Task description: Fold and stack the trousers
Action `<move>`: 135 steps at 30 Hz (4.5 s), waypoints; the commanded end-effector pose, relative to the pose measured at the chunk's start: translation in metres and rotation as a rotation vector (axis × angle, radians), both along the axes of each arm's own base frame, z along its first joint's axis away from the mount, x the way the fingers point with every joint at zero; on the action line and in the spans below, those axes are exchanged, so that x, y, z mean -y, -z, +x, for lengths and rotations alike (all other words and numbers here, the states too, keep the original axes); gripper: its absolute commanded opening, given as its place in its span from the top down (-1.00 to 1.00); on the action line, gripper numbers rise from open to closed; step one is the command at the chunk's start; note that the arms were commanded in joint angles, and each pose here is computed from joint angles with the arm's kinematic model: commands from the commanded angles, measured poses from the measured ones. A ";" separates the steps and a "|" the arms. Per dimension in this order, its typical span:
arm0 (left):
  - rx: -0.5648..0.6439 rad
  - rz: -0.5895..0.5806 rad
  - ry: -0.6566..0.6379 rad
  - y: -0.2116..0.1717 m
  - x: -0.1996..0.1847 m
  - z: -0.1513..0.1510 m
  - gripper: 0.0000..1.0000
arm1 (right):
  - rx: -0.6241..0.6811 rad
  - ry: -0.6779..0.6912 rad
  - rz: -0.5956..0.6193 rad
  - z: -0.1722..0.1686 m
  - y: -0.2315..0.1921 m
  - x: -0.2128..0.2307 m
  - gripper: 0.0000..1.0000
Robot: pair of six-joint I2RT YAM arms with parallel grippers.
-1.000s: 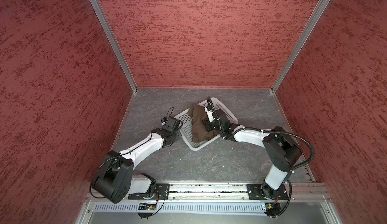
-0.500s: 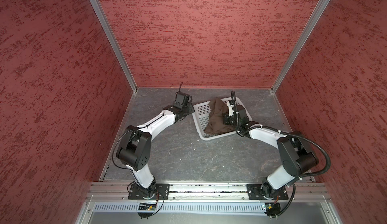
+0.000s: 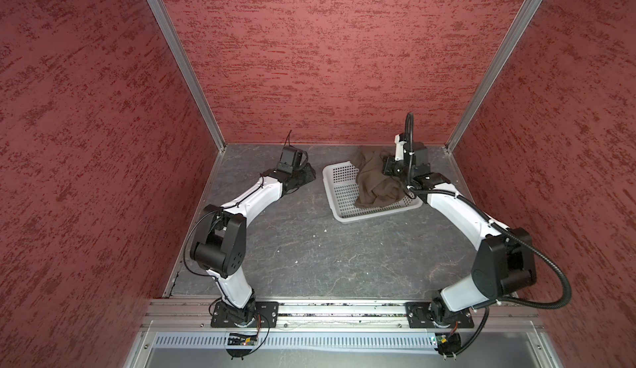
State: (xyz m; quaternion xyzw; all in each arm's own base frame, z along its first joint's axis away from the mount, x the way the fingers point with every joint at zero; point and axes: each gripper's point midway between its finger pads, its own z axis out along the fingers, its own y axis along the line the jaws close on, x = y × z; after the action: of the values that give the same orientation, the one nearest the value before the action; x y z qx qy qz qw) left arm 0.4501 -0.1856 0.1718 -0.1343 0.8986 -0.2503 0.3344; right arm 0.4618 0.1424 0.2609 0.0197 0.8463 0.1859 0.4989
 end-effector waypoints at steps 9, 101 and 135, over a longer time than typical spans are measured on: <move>0.198 -0.039 -0.074 -0.092 -0.065 -0.029 -0.40 | 0.482 -0.407 0.078 -0.078 -0.217 -0.162 1.00; 0.044 0.093 -0.415 -0.036 -0.186 -0.090 -0.94 | -0.491 0.771 0.254 -0.061 0.166 0.295 0.44; 0.047 -0.044 -0.291 -0.047 -0.138 -0.065 -0.91 | -0.385 0.659 0.259 -0.208 0.119 0.190 1.00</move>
State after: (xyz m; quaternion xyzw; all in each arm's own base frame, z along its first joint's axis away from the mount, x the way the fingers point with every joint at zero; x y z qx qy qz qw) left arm 0.3743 -0.0387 0.1926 -0.2777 0.8681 -0.1988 0.3602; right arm 0.2792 -0.0590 0.1665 0.3784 0.8216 0.1249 0.4077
